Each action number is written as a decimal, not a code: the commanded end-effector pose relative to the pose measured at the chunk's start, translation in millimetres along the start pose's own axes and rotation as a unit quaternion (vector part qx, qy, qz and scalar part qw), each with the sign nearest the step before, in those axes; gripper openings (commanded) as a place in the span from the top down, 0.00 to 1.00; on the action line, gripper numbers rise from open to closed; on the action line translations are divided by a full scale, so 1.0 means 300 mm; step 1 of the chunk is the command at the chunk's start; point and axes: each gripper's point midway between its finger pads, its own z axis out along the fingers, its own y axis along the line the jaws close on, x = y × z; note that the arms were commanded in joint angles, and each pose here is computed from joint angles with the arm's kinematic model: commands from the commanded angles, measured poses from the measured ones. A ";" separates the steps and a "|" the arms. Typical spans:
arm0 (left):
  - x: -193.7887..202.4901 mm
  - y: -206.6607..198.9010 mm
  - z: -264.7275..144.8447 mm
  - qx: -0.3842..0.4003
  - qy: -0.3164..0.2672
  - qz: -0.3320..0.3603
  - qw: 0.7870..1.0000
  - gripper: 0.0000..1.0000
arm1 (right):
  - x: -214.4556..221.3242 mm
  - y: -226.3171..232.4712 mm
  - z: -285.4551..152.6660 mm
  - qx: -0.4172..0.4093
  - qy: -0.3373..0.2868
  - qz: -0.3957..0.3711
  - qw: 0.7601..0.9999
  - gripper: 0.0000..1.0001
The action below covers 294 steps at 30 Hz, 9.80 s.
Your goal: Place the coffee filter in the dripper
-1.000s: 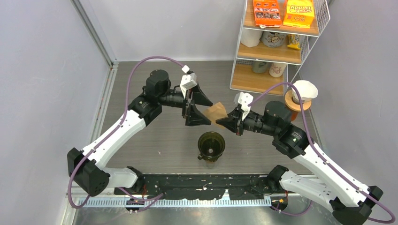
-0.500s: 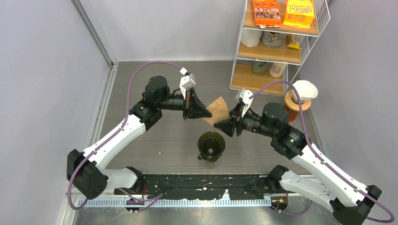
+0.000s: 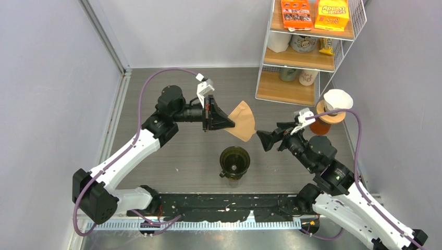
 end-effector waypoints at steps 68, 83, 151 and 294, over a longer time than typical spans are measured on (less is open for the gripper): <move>-0.048 0.043 0.009 -0.021 -0.014 0.016 1.000 1.00 | -0.024 0.032 0.035 -0.022 0.026 0.088 0.996 0.06; -0.045 0.023 0.010 -0.003 -0.010 0.019 1.000 1.00 | 0.004 -0.022 0.040 0.020 0.035 0.081 0.996 0.06; -0.009 -0.052 0.018 0.099 0.010 0.035 0.994 1.00 | -0.181 0.299 0.042 -0.260 -0.064 0.035 0.963 0.47; -0.111 0.347 0.213 -0.425 0.034 0.009 0.904 0.68 | -0.208 -0.039 0.270 0.166 -0.038 0.028 0.985 0.95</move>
